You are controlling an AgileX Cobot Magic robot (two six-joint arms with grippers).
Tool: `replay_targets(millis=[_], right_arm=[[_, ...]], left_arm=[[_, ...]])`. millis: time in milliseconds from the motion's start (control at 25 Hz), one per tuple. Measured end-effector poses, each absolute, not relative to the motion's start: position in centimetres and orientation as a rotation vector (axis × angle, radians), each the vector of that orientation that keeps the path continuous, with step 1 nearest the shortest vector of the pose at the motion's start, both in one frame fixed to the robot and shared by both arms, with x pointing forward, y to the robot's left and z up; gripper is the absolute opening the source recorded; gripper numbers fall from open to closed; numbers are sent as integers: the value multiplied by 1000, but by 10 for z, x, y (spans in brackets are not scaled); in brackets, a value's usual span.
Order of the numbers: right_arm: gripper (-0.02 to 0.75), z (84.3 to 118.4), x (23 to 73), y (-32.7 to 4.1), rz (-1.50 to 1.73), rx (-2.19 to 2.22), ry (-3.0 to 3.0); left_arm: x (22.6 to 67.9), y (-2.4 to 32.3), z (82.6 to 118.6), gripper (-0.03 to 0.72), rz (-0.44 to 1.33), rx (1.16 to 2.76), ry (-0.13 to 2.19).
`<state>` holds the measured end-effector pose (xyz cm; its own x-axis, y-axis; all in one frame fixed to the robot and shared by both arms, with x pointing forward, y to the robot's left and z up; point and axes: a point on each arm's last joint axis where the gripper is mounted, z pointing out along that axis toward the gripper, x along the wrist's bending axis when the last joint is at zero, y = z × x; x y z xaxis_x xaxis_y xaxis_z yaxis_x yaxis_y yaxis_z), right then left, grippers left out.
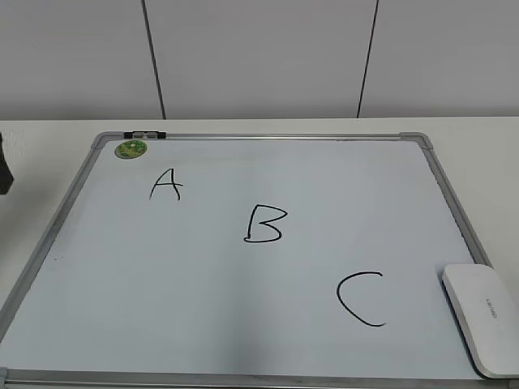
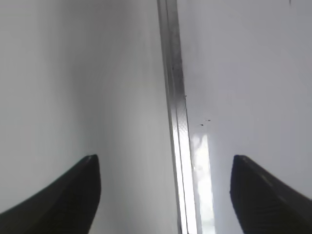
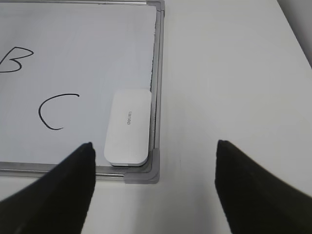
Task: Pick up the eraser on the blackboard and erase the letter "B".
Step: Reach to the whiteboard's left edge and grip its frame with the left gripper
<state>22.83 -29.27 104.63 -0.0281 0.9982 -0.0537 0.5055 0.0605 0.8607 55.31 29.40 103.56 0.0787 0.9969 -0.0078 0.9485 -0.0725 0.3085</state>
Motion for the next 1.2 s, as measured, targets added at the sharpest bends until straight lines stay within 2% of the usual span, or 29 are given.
replay_targets(millis=[240,560,1000,1200], right_arm=[[586,1046,228,-293,874,1533,1626],[587,1046,228,-293,874,1533,1626],[586,1046,228,-293,874,1533,1626],[586,1046,228,-293,874,1533,1626]], left_arm=[[589,291,995,569,161,2154,2023],[619,290,964,419,88,2177,2055],[636,288,940,375,45,2174,2061],[637,287,925,333,9,2189,2077]])
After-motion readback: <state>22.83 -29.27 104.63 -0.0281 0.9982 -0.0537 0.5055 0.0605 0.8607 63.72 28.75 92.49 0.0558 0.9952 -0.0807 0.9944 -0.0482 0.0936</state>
